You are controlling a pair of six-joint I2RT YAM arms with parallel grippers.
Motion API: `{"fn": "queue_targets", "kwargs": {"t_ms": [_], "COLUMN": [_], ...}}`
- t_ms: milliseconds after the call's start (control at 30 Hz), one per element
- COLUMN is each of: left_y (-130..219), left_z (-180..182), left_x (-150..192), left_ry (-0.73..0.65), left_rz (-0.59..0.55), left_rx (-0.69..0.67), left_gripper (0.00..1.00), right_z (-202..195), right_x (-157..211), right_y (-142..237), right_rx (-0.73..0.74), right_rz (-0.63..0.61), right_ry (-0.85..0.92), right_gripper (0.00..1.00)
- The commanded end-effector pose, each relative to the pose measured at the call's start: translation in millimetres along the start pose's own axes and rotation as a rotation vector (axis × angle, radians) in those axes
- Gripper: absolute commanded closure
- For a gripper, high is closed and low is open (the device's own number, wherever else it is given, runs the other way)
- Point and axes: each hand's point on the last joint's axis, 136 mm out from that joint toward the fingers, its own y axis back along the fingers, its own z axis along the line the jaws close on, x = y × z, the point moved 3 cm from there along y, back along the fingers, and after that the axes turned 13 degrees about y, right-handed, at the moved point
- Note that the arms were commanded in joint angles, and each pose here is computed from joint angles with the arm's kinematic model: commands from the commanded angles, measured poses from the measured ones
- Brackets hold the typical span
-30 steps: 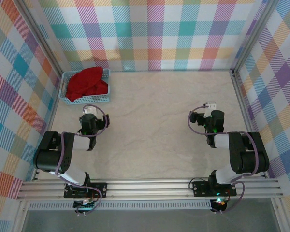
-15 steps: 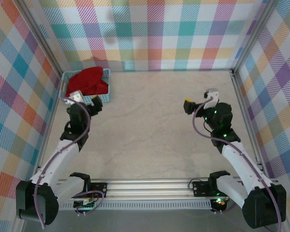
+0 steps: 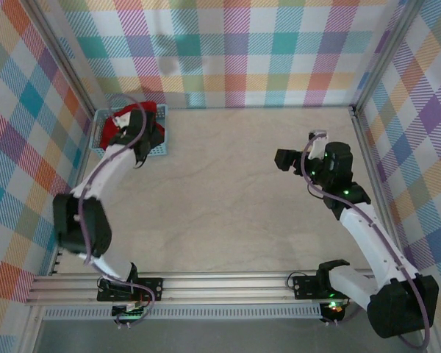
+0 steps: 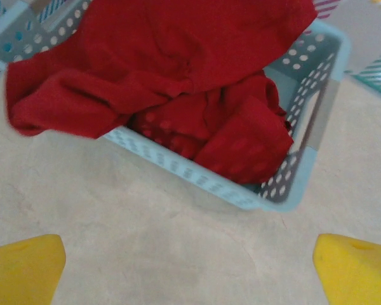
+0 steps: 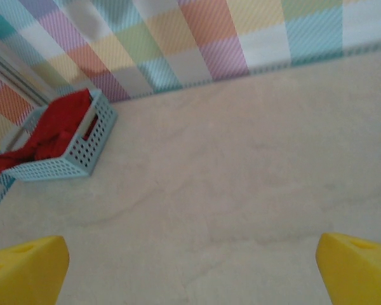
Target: Fold the inside-out t-shirt
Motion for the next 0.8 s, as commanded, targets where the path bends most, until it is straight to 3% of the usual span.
{"fn": "queue_targets", "kwargs": {"t_ms": [0,167,333,633,700,767], "left_y": [-24,-84,-126,-186,-193,-199], "left_z": [7,10,7,-5,-7,-10], "left_x": [-20,-34,-32,-6,-2,1], "left_ry": [-0.030,-0.002,0.026,0.124,0.136,0.151], "left_rz": [0.030,0.127,0.180,0.282,0.301,0.326], "left_rx": [-0.174,-0.294,-0.327,-0.252,-0.229,-0.199], "left_gripper": [0.00,0.00,0.00,0.01,0.09,0.24], "right_z": [5,3,2,2,2,2], "right_x": [-3,17,31,44,46,47], "right_y": [1,-6,-9,-11,-10,-9], "right_rx": [-0.022,-0.024,-0.030,-0.036,-0.036,-0.034], "right_rz": [0.024,0.079,0.115,0.155,0.156,0.159], "right_ry": [-0.013,-0.030,-0.045,-0.060,-0.065,-0.070], "right_gripper": [0.00,0.00,0.00,0.00,0.00,0.00]}}
